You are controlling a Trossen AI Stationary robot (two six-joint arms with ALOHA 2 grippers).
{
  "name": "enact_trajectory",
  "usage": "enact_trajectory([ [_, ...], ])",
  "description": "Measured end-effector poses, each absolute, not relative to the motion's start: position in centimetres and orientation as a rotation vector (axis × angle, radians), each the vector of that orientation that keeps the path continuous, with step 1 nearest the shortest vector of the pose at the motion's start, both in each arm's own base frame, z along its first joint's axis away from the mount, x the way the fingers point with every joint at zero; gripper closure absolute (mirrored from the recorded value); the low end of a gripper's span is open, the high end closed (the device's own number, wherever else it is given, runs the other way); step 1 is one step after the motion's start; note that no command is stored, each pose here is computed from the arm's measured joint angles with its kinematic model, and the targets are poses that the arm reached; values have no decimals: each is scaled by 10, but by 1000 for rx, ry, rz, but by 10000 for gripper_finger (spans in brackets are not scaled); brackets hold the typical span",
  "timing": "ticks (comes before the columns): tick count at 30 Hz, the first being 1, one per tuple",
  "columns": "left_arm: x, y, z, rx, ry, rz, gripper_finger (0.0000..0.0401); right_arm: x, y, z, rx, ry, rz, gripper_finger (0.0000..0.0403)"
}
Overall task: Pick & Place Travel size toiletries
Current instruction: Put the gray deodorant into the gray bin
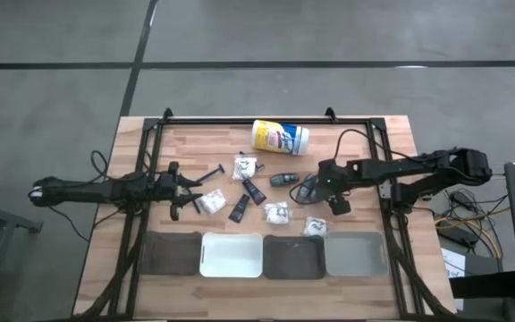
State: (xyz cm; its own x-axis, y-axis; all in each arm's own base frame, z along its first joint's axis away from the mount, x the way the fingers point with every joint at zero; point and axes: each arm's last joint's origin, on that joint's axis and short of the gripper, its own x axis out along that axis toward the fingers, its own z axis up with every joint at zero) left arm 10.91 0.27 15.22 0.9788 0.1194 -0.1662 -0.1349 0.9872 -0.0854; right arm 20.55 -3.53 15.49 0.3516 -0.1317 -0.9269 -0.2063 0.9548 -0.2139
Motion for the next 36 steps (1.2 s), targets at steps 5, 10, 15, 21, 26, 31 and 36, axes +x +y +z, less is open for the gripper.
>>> enact_trajectory([
  [5, 109, 3, 152, -97, 161, 128, 230, 210, -36, 140, -308, 1279, 65, 144],
  [10, 109, 3, 152, -97, 161, 128, 230, 215, -37, 129, -300, 1309, 81, 165],
  [15, 109, 3, 152, -97, 161, 128, 230, 215, -37, 133, -261, 1290, 43, 186],
  [21, 109, 3, 152, -97, 161, 128, 230, 213, -37, 149, -225, 1196, -17, 200],
  [26, 109, 3, 152, -97, 161, 128, 230, 208, -34, 161, -160, 1133, -14, 200],
  [31, 109, 3, 152, -97, 160, 128, 230, 201, -33, 175, -102, 1078, -59, 203],
  [36, 109, 3, 152, -97, 160, 128, 230, 190, -31, 188, -25, 1041, -105, 201],
])
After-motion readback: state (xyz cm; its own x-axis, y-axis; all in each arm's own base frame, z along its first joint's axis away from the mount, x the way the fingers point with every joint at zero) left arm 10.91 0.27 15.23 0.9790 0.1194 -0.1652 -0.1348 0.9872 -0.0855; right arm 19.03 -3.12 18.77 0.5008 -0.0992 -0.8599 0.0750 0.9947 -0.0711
